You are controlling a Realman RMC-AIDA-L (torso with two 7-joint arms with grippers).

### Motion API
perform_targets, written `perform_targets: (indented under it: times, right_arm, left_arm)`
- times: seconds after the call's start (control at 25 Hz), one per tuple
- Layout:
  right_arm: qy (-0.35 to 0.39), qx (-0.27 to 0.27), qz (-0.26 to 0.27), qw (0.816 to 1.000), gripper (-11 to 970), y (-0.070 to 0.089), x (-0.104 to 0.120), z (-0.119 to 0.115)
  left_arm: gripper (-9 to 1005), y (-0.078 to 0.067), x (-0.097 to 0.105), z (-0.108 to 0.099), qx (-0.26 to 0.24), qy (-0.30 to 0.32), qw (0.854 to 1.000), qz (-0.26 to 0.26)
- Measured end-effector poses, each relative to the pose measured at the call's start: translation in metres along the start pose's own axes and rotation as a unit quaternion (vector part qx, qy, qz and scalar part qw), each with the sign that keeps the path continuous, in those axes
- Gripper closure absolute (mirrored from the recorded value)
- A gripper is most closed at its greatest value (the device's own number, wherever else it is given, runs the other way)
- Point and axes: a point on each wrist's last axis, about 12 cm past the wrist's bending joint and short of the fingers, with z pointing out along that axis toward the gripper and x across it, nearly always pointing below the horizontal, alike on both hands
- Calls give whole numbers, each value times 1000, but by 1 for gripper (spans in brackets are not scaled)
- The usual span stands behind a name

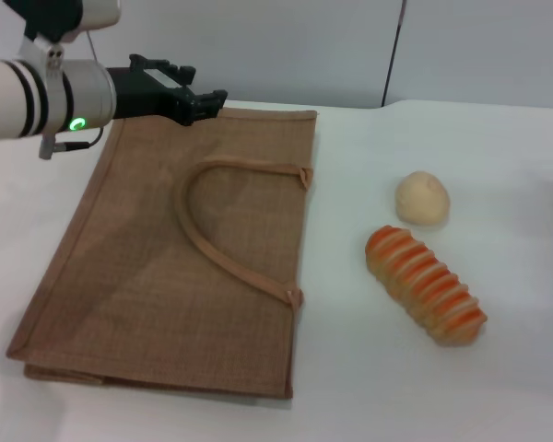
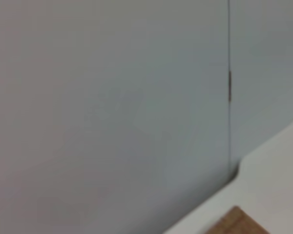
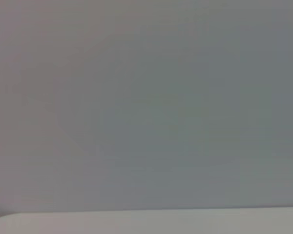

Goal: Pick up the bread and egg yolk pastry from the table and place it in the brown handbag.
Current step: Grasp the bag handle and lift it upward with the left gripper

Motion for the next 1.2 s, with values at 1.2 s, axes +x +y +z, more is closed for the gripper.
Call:
perform_targets:
  times: [1.2]
  right_arm:
    - [3, -14, -13, 1000, 175, 6, -4, 5]
  left_arm:
    - [430, 13, 22, 5, 25, 173, 982, -77]
